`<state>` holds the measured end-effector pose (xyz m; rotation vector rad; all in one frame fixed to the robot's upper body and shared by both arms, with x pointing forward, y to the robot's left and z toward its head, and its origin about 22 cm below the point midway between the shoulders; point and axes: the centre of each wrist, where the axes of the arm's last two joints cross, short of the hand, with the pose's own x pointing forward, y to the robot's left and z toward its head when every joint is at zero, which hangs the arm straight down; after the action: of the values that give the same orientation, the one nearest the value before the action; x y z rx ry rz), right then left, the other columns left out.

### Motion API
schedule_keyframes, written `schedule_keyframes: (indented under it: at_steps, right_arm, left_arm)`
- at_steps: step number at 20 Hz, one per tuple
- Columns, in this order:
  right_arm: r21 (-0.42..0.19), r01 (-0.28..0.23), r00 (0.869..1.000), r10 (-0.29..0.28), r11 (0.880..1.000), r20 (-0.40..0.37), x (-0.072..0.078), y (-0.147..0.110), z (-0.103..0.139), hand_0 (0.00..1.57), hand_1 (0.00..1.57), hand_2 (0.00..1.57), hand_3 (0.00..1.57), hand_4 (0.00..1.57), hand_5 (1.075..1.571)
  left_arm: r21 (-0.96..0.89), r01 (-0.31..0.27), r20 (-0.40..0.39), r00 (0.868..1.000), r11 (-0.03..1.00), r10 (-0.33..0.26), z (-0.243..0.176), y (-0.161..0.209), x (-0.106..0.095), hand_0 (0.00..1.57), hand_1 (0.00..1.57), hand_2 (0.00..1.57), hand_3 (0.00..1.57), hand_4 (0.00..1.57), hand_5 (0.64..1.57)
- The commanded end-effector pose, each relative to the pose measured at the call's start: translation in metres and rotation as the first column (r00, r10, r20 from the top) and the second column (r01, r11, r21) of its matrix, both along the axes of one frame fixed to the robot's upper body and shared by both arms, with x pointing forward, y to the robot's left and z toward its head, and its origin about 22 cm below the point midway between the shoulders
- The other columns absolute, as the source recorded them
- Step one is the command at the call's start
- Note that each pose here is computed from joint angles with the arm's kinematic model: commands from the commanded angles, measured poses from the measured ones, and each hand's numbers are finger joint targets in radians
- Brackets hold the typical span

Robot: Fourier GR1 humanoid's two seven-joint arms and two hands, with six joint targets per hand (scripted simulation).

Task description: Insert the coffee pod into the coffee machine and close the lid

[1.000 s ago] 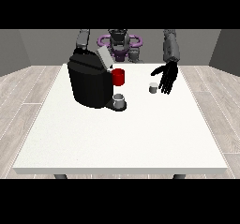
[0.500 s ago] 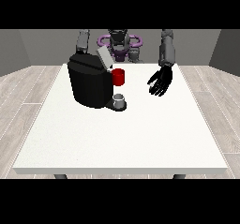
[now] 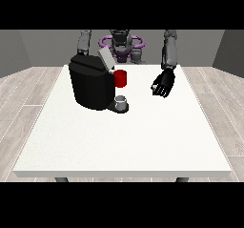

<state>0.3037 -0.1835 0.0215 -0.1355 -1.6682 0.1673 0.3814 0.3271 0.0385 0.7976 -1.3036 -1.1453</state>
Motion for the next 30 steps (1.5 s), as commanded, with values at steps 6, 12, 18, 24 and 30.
schedule_keyframes:
  at_steps: [6, 12, 18, 24, 30]
  right_arm:
    - [-0.071, 0.094, 0.993, -0.098, 0.993, -0.058, -0.009, -0.012, -0.035, 0.00, 0.00, 0.00, 0.00, 0.00, 1.571]
    - [-0.101, 0.073, 0.995, -0.080, 0.992, -0.059, 0.001, -0.011, -0.018, 0.00, 0.00, 0.00, 0.00, 0.00, 1.571]
    - [-0.098, 0.115, 0.983, -0.127, 0.989, -0.130, 0.007, -0.018, -0.029, 0.00, 0.00, 0.00, 0.00, 0.00, 1.571]
    - [-0.102, 0.094, 0.977, -0.112, 0.990, -0.184, -0.019, -0.027, -0.068, 0.00, 0.00, 0.00, 0.00, 0.00, 1.571]
    - [-0.038, 0.050, 0.985, -0.055, 0.998, -0.160, -0.003, -0.032, -0.034, 0.00, 0.00, 0.00, 0.00, 0.00, 1.571]
  left_arm:
    - [0.055, 0.073, -0.110, 0.992, 0.996, -0.067, -0.014, -0.007, 0.001, 0.87, 0.87, 1.02, 0.92, 0.41, 1.571]
    - [-0.007, 0.069, -0.033, 0.997, 0.998, -0.070, 0.004, -0.020, 0.020, 1.28, 1.28, 1.31, 1.24, 0.50, 1.571]
    - [-0.124, 0.126, -0.052, 0.990, 0.984, -0.133, 0.040, -0.044, 0.040, 1.45, 1.45, 1.43, 1.35, 0.53, 1.571]
    - [-0.131, 0.193, -0.124, 0.970, 0.972, -0.209, 0.046, -0.077, 0.044, 1.40, 1.40, 1.39, 1.33, 0.54, 1.571]
    - [-0.142, 0.182, -0.100, 0.975, 0.973, -0.197, 0.063, -0.068, 0.050, 1.40, 1.40, 1.40, 1.34, 0.60, 1.571]
